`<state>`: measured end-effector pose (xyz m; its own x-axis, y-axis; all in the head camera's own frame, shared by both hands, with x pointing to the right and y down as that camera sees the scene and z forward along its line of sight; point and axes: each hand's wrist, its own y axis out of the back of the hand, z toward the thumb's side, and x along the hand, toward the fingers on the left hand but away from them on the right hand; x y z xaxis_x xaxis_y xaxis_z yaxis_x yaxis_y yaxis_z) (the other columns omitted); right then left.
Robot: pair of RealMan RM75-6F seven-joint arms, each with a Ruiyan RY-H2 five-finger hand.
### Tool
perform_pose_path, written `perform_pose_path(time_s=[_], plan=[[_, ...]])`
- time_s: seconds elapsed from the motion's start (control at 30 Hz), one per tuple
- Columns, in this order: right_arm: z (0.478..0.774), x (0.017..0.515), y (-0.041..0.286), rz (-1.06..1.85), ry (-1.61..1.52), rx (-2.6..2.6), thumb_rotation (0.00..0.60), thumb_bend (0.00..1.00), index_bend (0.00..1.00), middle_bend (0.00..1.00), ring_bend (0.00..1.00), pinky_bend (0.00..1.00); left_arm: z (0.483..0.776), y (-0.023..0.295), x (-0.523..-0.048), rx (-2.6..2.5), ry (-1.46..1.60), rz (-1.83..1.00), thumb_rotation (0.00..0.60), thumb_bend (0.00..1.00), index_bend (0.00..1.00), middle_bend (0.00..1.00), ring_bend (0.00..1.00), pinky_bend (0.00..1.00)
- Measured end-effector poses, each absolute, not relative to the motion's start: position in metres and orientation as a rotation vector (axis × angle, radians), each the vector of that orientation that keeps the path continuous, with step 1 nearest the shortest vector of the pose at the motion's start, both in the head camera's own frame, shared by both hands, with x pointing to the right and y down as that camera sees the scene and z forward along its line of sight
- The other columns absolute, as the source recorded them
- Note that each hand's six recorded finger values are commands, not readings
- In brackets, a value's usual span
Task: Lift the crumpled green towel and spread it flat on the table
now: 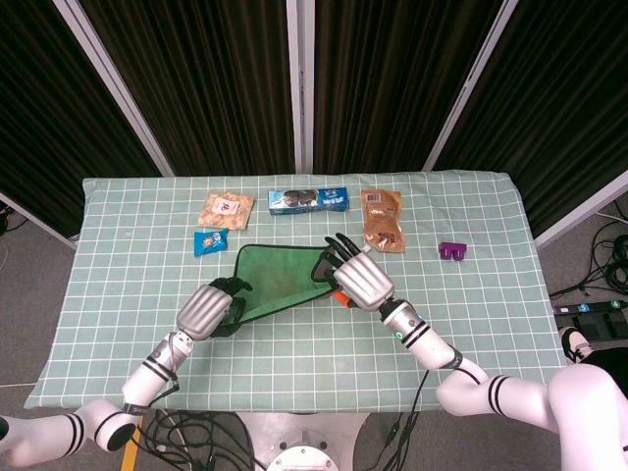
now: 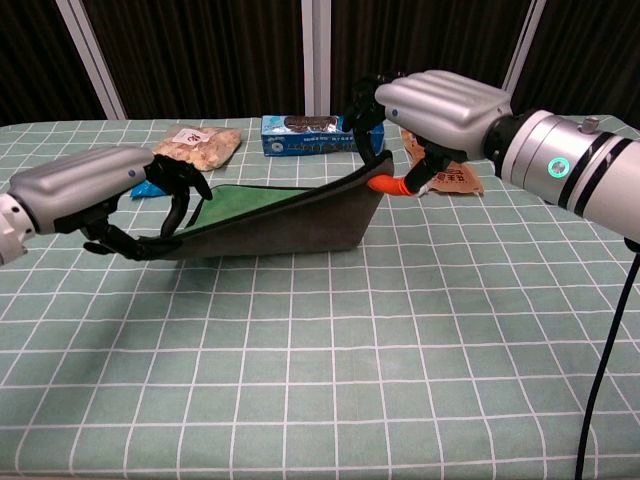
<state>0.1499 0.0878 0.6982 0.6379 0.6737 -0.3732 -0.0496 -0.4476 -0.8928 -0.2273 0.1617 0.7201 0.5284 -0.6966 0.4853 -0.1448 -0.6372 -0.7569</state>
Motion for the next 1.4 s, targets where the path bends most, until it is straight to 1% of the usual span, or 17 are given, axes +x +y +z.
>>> perform_pose_path(time_s=[0.1, 0.3, 0.37, 0.47, 0.53, 0.63, 0.7, 0.77, 0.83, 0.9, 1.0, 1.03, 1.1, 1.13, 1.17, 1.27, 1.4], plan=[[0.701, 0.152, 0.099, 0.916, -0.465, -1.864, 0.513, 0.32, 0.57, 0.21, 0.0, 0.0, 0.724, 0.172, -0.225, -2.116, 0.654, -1.072, 0.6, 0.44, 0.77, 0.38, 0.23, 0.28], [0.707, 0.159, 0.121, 0.942, -0.383, -1.847, 0.479, 0.31, 0.5, 0.19, 0.0, 0.0, 0.729, 0.187, -0.218, -2.131, 0.599, -1.073, 0.6, 0.39, 0.72, 0.37, 0.23, 0.28], [0.71, 0.162, 0.128, 0.955, -0.353, -1.838, 0.457, 0.26, 0.45, 0.18, 0.0, 0.0, 0.732, 0.19, -0.217, -2.134, 0.582, -1.08, 0.6, 0.36, 0.69, 0.37, 0.23, 0.29], [0.717, 0.167, 0.143, 0.982, -0.3, -1.843, 0.406, 0.16, 0.4, 0.16, 0.0, 0.0, 0.736, 0.195, -0.216, -2.143, 0.552, -1.099, 0.6, 0.27, 0.57, 0.34, 0.23, 0.28], [0.72, 0.17, 0.153, 0.996, -0.272, -1.856, 0.362, 0.09, 0.36, 0.15, 0.0, 0.0, 0.737, 0.199, -0.214, -2.147, 0.529, -1.106, 0.6, 0.21, 0.48, 0.31, 0.23, 0.28], [0.721, 0.174, 0.163, 1.007, -0.238, -1.861, 0.286, 0.0, 0.31, 0.13, 0.0, 0.0, 0.737, 0.203, -0.211, -2.147, 0.497, -1.111, 0.6, 0.13, 0.37, 0.27, 0.23, 0.28], [0.719, 0.176, 0.167, 1.011, -0.223, -1.858, 0.255, 0.0, 0.29, 0.12, 0.0, 0.0, 0.735, 0.205, -0.21, -2.154, 0.488, -1.112, 0.6, 0.1, 0.33, 0.25, 0.22, 0.28], [0.715, 0.179, 0.168, 1.012, -0.221, -1.857, 0.205, 0.0, 0.26, 0.11, 0.0, 0.0, 0.732, 0.205, -0.21, -2.156, 0.483, -1.113, 0.6, 0.08, 0.3, 0.23, 0.21, 0.28], [0.709, 0.182, 0.167, 1.012, -0.227, -1.855, 0.17, 0.0, 0.24, 0.11, 0.0, 0.0, 0.729, 0.203, -0.211, -2.156, 0.49, -1.112, 0.6, 0.07, 0.3, 0.23, 0.21, 0.28], [0.701, 0.186, 0.162, 1.009, -0.242, -1.846, 0.162, 0.0, 0.23, 0.11, 0.0, 0.0, 0.725, 0.199, -0.212, -2.15, 0.516, -1.106, 0.6, 0.06, 0.3, 0.23, 0.21, 0.28], [0.687, 0.192, 0.152, 1.005, -0.279, -1.818, 0.17, 0.0, 0.22, 0.11, 0.0, 0.0, 0.715, 0.189, -0.219, -2.132, 0.576, -1.099, 0.6, 0.06, 0.3, 0.23, 0.21, 0.28], [0.683, 0.194, 0.148, 1.006, -0.291, -1.804, 0.194, 0.0, 0.22, 0.11, 0.0, 0.0, 0.712, 0.186, -0.222, -2.124, 0.597, -1.098, 0.6, 0.06, 0.3, 0.23, 0.21, 0.28], [0.673, 0.202, 0.139, 1.013, -0.322, -1.766, 0.269, 0.0, 0.22, 0.11, 0.0, 0.0, 0.704, 0.176, -0.231, -2.1, 0.645, -1.102, 0.6, 0.06, 0.3, 0.23, 0.21, 0.28], [0.669, 0.206, 0.135, 1.019, -0.338, -1.748, 0.326, 0.0, 0.22, 0.11, 0.0, 0.0, 0.701, 0.172, -0.236, -2.087, 0.667, -1.106, 0.6, 0.06, 0.3, 0.23, 0.21, 0.28], [0.665, 0.211, 0.132, 1.028, -0.356, -1.73, 0.365, 0.0, 0.22, 0.12, 0.0, 0.0, 0.698, 0.168, -0.241, -2.072, 0.691, -1.111, 0.6, 0.06, 0.3, 0.23, 0.21, 0.28], [0.652, 0.234, 0.12, 1.079, -0.431, -1.676, 0.417, 0.03, 0.22, 0.12, 0.0, 0.0, 0.687, 0.154, -0.264, -2.011, 0.777, -1.139, 0.6, 0.06, 0.3, 0.23, 0.21, 0.28], [0.638, 0.278, 0.108, 1.186, -0.529, -1.607, 0.449, 0.03, 0.19, 0.13, 0.0, 0.01, 0.673, 0.14, -0.302, -1.926, 0.871, -1.195, 0.6, 0.08, 0.3, 0.23, 0.21, 0.28]])
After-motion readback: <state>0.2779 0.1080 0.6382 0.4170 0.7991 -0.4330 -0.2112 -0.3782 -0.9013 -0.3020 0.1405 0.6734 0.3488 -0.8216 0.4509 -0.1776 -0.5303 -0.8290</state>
